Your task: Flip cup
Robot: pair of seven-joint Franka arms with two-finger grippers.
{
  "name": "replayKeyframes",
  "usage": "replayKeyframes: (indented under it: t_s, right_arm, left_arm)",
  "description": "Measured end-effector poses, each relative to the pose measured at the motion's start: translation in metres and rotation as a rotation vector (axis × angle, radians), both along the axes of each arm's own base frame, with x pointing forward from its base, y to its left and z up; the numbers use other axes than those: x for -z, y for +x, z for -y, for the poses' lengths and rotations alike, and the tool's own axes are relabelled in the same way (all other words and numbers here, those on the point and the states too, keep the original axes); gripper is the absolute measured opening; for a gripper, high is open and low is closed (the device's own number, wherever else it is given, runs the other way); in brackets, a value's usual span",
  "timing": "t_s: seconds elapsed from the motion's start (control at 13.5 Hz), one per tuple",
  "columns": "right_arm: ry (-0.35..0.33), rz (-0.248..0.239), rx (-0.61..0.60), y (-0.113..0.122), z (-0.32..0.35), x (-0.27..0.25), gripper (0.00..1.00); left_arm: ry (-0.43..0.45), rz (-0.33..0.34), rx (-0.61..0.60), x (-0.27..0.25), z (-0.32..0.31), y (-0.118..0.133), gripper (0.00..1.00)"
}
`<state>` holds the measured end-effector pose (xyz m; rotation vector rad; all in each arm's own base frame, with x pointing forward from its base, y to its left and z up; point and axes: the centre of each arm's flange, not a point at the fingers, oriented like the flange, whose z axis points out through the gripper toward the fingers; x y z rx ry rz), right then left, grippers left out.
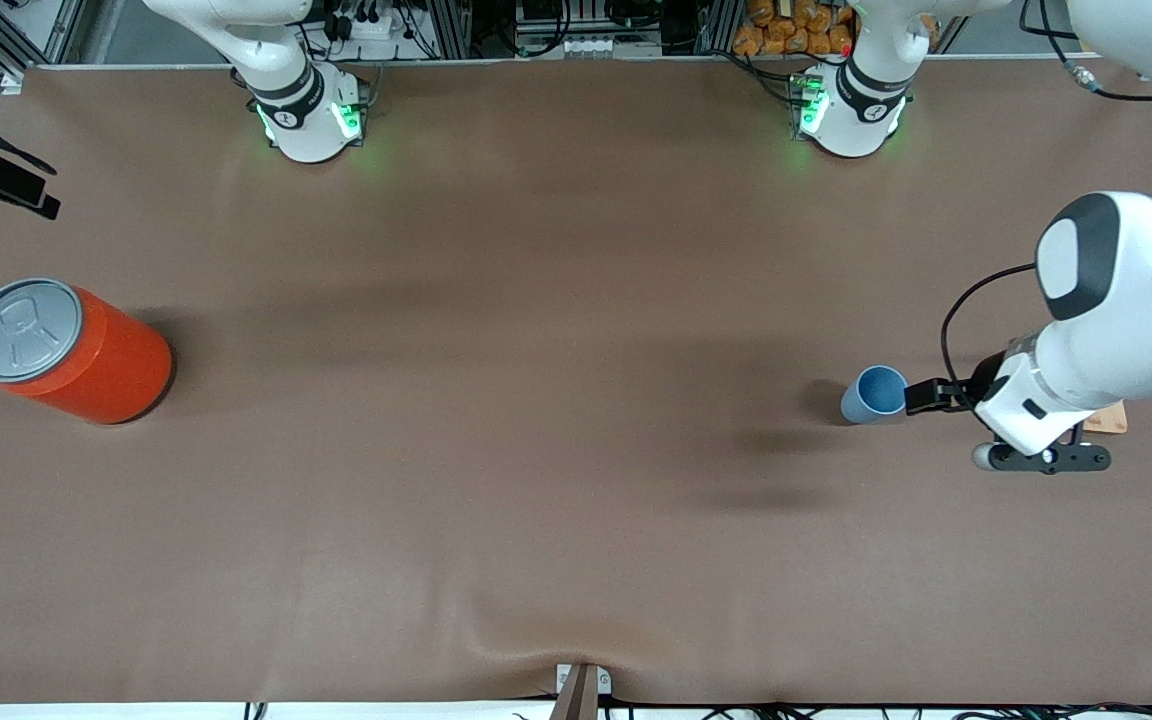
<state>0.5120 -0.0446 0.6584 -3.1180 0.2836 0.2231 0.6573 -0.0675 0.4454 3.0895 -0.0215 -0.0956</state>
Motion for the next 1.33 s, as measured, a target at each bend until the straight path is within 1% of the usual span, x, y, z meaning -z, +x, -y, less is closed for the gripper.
replayKeyframes:
  t_s: [0.22, 0.37, 0.52, 0.59, 0.81, 0.89, 0.96, 1.11, 1.33]
  right_arm:
    - [-0.001, 0.007, 0.001, 0.001, 0.001, -0.001, 1.0]
    - [-0.001, 0.008, 0.001, 0.001, 0.001, -0.001, 1.0]
    - [-0.001, 0.008, 0.001, 0.001, 0.001, -0.001, 1.0]
    - [-0.001, 0.007, 0.001, 0.001, 0.001, -0.001, 1.0]
    - [-0.001, 0.007, 0.004, 0.001, 0.002, -0.001, 1.0]
    - [0.0, 0.009, 0.008, 0.001, 0.005, -0.001, 1.0]
    - [0.001, 0.01, 0.011, 0.0, 0.006, -0.001, 1.0]
    - [0.001, 0.011, 0.01, 0.001, 0.006, -0.001, 1.0]
    - [0.003, 0.005, 0.006, 0.001, 0.003, 0.002, 1.0]
  left_arm:
    - [-0.002, 0.032, 0.0, -0.049, -0.002, -0.004, 1.0]
    - [-0.003, 0.051, 0.003, -0.083, -0.003, -0.017, 1.0]
    - [0.001, 0.058, 0.001, -0.124, -0.007, -0.039, 1.0]
    - [0.003, 0.066, -0.002, -0.149, -0.011, -0.054, 1.0]
    - [0.007, 0.077, -0.001, -0.218, -0.017, -0.108, 1.0]
    - [0.007, 0.089, -0.001, -0.233, -0.018, -0.122, 1.0]
    - [0.007, 0.098, -0.003, -0.241, -0.019, -0.128, 1.0]
    - [0.008, 0.087, -0.012, -0.236, -0.024, -0.127, 1.0]
    - [0.01, 0.058, -0.028, -0.218, -0.032, -0.116, 1.0]
